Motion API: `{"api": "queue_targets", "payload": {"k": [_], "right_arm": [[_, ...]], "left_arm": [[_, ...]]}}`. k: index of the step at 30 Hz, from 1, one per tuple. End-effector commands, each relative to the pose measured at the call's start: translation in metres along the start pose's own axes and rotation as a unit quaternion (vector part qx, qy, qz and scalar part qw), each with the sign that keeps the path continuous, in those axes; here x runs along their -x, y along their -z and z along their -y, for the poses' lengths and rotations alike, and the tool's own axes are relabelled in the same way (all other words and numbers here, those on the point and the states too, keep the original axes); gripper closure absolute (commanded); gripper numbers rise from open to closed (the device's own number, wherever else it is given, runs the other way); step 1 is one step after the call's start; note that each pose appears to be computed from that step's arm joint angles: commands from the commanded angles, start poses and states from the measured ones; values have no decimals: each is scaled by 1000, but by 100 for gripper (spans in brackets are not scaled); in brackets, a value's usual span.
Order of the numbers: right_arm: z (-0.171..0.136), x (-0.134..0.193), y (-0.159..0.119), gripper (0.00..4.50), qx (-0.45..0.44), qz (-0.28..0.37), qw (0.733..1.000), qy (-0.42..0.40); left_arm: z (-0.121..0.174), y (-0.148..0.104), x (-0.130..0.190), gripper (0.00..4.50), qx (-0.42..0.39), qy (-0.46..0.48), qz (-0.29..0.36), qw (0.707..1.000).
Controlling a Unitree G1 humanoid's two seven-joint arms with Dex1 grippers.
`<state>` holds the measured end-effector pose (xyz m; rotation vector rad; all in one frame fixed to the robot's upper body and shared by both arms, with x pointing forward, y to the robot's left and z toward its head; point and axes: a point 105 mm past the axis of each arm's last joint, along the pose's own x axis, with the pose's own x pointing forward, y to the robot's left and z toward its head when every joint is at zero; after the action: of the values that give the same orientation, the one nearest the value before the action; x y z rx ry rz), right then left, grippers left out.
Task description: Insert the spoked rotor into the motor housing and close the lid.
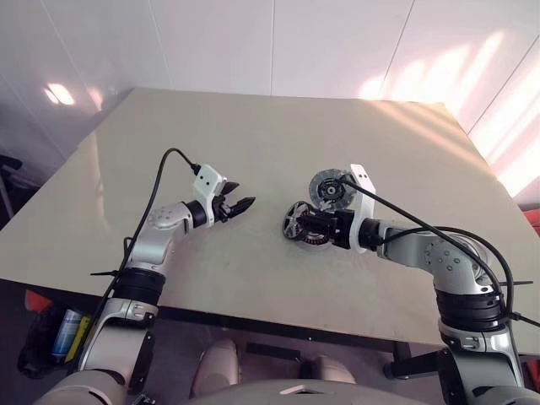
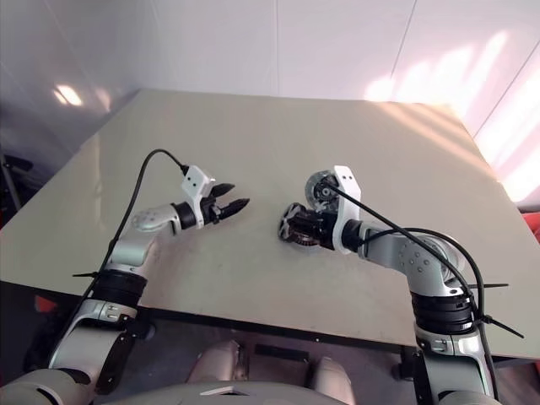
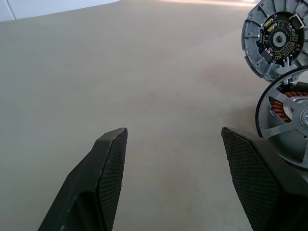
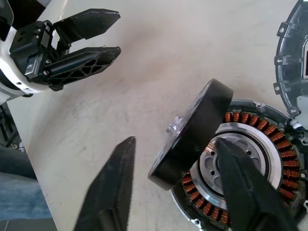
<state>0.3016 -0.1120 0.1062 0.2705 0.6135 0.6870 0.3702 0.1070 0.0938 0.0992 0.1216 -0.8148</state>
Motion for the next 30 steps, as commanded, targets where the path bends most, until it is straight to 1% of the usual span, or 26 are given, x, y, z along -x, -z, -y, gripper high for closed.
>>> {"api": "queue_targets", "payload": {"k": [1, 4, 5, 11, 13, 17, 21, 26, 30], "right_arm": [[-2, 4, -12, 269, 10, 23, 1000, 2], [-2, 4, -12, 380, 8, 24, 1000, 0], [-2, 5, -13, 406, 7, 25, 1000, 0], [-1, 6, -15, 406, -3, 31, 1000, -3], [-1, 8, -21, 406, -17, 45, 999, -11], [-10, 14, -43, 406, -89, 94, 989, -69], [-4, 18, -55, 406, -161, 124, 975, -85], [5, 17, -50, 406, -209, 119, 968, -76], [15, 17, -42, 406, -261, 119, 955, -71]], "left_arm": [[-3, -8, 2, 116, -12, -3, 16, 1000], [-3, -10, 2, 116, -13, -3, 17, 1000], [-3, -10, 2, 116, -13, -3, 18, 1000], [-2, -12, 1, 116, -14, -1, 19, 1000], [-1, -12, 1, 116, -13, 0, 18, 1000], [-1, -13, 0, 116, -13, 1, 18, 1000], [-1, -13, 1, 116, -13, 1, 17, 1000], [-1, -12, 1, 116, -12, 1, 16, 1000], [-2, -11, 1, 116, -13, 0, 16, 1000]]}}
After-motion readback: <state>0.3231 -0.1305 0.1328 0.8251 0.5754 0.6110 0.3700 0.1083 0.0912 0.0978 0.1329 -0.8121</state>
